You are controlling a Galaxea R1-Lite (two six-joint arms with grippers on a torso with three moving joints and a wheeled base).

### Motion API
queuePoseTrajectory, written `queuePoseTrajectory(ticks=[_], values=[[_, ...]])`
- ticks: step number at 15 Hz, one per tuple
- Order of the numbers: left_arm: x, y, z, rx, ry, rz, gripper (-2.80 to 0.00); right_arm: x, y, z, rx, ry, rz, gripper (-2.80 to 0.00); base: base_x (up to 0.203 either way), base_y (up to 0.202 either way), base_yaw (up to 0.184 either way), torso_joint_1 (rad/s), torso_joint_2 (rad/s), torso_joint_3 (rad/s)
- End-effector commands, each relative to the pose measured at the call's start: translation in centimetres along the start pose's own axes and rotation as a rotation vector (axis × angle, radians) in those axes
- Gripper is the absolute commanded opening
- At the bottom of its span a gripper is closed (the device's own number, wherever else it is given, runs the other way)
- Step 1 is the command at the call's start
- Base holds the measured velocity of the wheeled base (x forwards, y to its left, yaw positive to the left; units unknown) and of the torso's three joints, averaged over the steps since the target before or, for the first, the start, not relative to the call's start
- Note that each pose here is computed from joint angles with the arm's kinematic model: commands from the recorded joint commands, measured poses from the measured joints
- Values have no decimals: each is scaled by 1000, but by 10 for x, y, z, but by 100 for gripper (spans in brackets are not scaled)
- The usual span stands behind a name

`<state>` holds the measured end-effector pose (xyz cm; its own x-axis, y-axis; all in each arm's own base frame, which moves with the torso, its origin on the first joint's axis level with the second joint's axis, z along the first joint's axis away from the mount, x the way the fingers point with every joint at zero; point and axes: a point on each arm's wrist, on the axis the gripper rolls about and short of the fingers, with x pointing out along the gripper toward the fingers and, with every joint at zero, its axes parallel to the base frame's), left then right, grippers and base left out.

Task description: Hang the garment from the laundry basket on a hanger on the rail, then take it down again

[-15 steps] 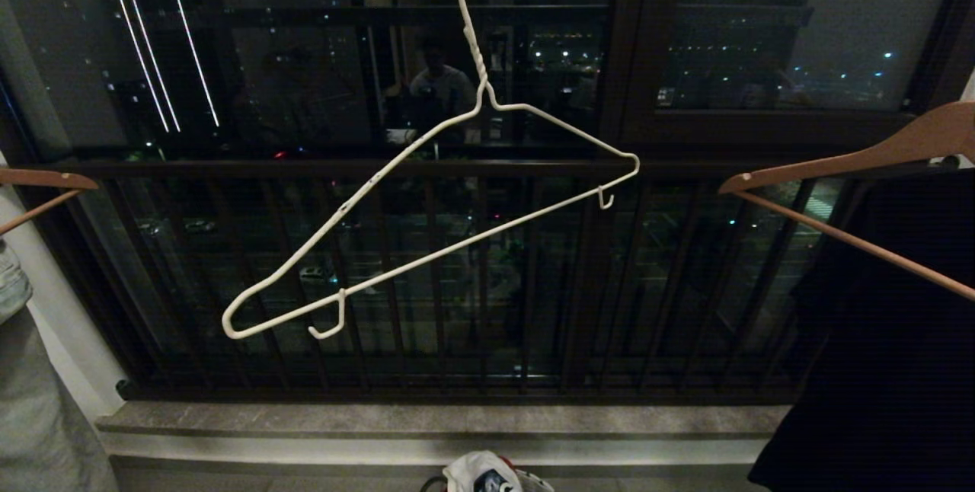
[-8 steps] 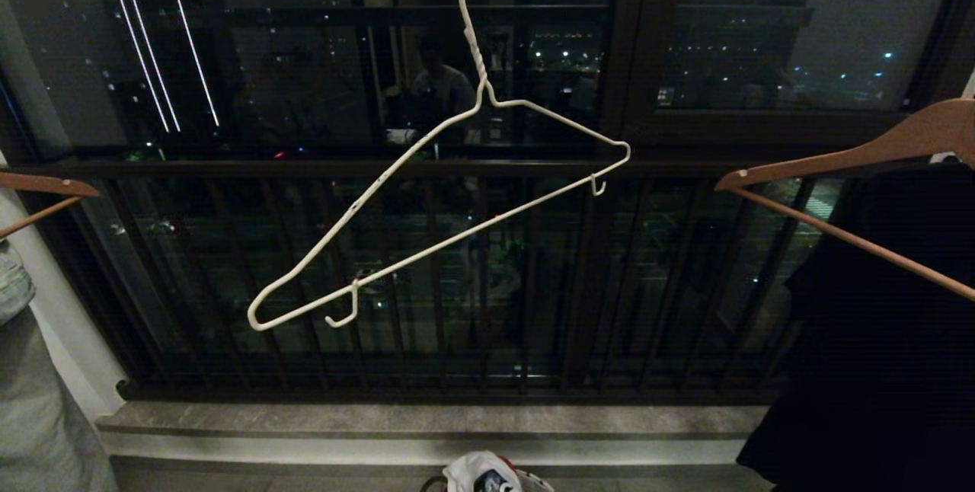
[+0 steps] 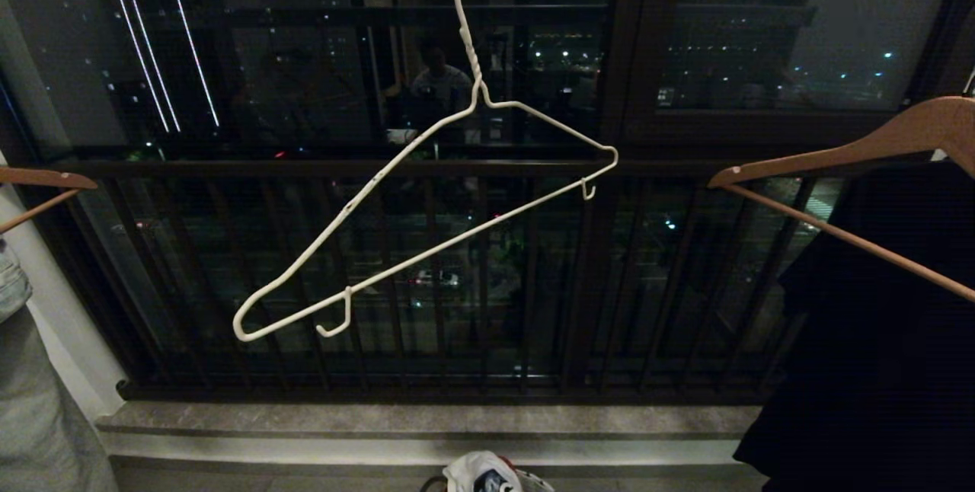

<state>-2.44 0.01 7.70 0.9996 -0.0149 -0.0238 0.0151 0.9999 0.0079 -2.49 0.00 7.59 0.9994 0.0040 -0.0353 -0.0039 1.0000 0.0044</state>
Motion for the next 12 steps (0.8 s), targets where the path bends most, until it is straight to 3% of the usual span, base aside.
queuePoseTrajectory(ticks=[1,12], values=[[0,0,0,0,2,-1,-280,0,0,0,0,1,1,-280,0,0,0,0,0,0],[0,0,0,0,2,0,-280,0,0,0,0,1,1,-280,0,0,0,0,0,0]])
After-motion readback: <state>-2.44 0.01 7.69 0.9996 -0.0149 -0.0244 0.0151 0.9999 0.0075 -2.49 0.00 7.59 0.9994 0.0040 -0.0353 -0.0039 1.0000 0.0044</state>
